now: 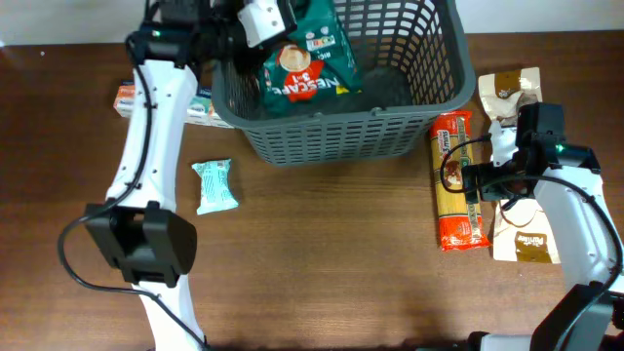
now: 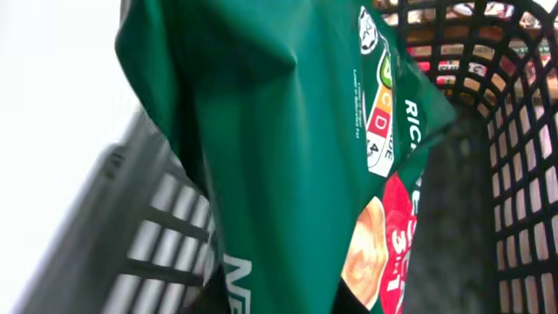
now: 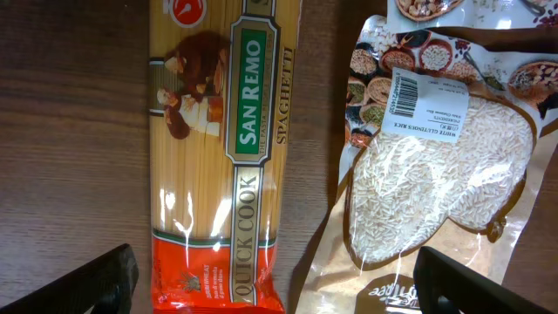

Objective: Pack container
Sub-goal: 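Lift the pouch and drop it into the grey basket, then move the left gripper to the Kleenex tissue packs and grasp them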

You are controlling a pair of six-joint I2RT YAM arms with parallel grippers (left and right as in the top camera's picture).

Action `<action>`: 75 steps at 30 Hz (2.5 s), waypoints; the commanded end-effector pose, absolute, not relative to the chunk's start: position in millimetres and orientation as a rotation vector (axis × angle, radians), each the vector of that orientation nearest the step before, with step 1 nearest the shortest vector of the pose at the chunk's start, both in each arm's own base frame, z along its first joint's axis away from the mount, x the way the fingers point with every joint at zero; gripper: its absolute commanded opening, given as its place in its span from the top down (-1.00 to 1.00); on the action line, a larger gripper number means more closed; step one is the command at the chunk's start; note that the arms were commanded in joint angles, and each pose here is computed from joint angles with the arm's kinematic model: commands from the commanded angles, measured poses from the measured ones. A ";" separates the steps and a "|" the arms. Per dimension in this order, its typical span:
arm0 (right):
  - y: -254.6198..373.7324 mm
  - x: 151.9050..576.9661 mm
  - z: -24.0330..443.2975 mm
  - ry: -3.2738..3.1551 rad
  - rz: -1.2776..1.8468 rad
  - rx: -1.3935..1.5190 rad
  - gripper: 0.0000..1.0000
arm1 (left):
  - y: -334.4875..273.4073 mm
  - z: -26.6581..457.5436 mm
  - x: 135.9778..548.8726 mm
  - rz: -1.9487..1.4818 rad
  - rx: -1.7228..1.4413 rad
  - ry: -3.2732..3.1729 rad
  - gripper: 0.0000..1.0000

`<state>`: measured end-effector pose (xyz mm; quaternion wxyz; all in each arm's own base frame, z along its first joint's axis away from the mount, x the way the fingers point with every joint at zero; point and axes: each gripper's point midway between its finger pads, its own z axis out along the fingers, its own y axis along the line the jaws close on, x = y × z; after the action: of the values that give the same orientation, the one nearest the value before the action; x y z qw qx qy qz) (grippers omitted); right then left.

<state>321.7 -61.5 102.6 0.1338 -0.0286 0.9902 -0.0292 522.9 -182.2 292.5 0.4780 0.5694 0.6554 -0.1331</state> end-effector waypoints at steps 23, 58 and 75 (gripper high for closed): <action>-63.5 327.8 107.8 2.851 -0.079 -0.084 -0.98 | -43.2 457.3 466.7 -0.140 0.413 1.929 -0.10; -63.5 327.8 107.8 2.851 -0.079 -0.084 -0.98 | 89.4 177.2 523.7 -0.265 -1.158 2.437 -0.92; -63.5 327.9 107.9 2.851 -0.079 -0.085 -0.98 | 104.0 81.4 538.1 -0.171 -1.779 2.193 -0.97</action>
<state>322.1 -61.6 103.1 0.1345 -0.0286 0.9901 -0.0293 535.6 99.3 90.6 0.1515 -0.5814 0.7962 -0.0709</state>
